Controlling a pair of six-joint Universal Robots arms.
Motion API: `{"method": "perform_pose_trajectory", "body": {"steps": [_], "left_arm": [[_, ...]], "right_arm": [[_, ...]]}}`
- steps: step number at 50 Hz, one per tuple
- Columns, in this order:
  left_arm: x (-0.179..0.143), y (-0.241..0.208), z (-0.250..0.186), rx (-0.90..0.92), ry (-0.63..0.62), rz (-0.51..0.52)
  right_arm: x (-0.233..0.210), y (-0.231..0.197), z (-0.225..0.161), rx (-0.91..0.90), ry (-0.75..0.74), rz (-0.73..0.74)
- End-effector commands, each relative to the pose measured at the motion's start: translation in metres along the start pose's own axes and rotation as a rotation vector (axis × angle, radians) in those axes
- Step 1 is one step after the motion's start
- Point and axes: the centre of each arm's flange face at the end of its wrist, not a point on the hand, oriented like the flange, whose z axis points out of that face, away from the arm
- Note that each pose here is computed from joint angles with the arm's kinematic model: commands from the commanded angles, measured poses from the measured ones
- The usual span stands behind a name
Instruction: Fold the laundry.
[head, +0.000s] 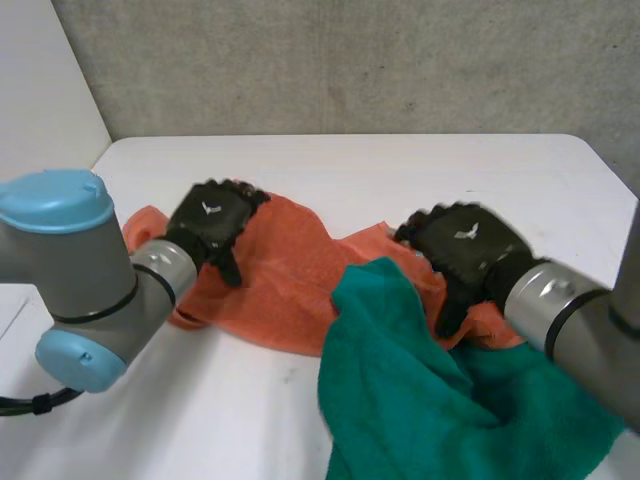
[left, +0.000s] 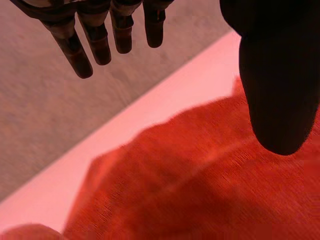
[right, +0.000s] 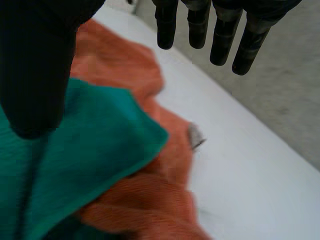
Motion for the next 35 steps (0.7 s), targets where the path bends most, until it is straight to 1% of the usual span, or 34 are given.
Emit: {"method": "perform_pose_trajectory", "body": {"steps": [1, 5, 12, 19, 32, 35], "left_arm": [[0.024, 0.024, -0.001, -0.090, 0.110, 0.125], [0.030, 0.026, -0.005, -0.106, 0.131, 0.149], [0.033, 0.030, -0.006, -0.125, 0.145, 0.152], [0.035, 0.043, 0.001, -0.157, 0.153, 0.155], [0.036, 0.052, 0.016, -0.165, 0.146, 0.170], [0.031, 0.051, 0.018, -0.165, 0.117, 0.181]], "right_arm": [[-0.013, 0.012, -0.001, -0.032, -0.029, -0.063], [-0.014, 0.015, -0.001, -0.029, -0.028, -0.065], [-0.017, 0.024, 0.001, -0.043, -0.035, -0.063], [-0.018, 0.028, 0.002, -0.048, -0.034, -0.061], [-0.016, 0.036, 0.003, -0.069, -0.025, -0.050], [-0.016, 0.038, 0.003, -0.075, -0.026, -0.048]]}}
